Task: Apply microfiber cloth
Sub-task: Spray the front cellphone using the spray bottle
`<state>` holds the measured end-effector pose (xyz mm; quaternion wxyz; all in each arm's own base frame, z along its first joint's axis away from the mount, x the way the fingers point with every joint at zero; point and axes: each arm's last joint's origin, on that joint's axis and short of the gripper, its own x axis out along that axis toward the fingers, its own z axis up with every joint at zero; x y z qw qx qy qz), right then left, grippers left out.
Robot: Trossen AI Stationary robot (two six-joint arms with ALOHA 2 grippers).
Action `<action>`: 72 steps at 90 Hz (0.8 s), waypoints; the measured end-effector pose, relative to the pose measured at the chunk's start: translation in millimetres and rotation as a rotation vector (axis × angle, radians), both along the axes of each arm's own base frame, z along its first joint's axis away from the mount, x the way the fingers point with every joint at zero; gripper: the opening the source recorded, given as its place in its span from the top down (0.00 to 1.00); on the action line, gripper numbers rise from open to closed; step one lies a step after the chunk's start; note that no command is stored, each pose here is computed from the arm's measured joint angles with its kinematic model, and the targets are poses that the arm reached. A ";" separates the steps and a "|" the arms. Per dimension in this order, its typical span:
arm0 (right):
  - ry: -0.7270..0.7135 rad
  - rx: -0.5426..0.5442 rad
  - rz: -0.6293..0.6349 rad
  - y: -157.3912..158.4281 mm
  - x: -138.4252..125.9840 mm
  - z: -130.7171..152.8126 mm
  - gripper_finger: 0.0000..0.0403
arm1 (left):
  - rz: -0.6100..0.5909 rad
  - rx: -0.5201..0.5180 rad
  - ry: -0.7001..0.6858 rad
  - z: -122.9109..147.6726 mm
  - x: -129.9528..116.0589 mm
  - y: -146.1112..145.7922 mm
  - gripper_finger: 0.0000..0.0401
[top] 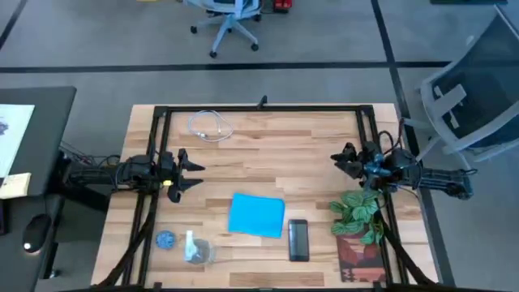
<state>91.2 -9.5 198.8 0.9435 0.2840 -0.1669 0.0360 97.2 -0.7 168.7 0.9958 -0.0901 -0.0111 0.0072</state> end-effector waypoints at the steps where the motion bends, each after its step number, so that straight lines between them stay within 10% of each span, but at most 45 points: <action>1: -0.007 0.008 0.007 0.3 -0.2 0.6 0.59 | 0.000 0.000 0.000 0.0 0.0 0.0 0.51; 39: 0.119 -0.182 0.165 18.7 13.4 30.0 0.59 | 0.000 0.000 0.000 -0.1 0.0 0.0 0.51; 72: 0.583 -0.474 0.339 47.9 83.2 80.0 0.37 | 0.000 0.000 0.000 -0.1 0.0 0.0 0.51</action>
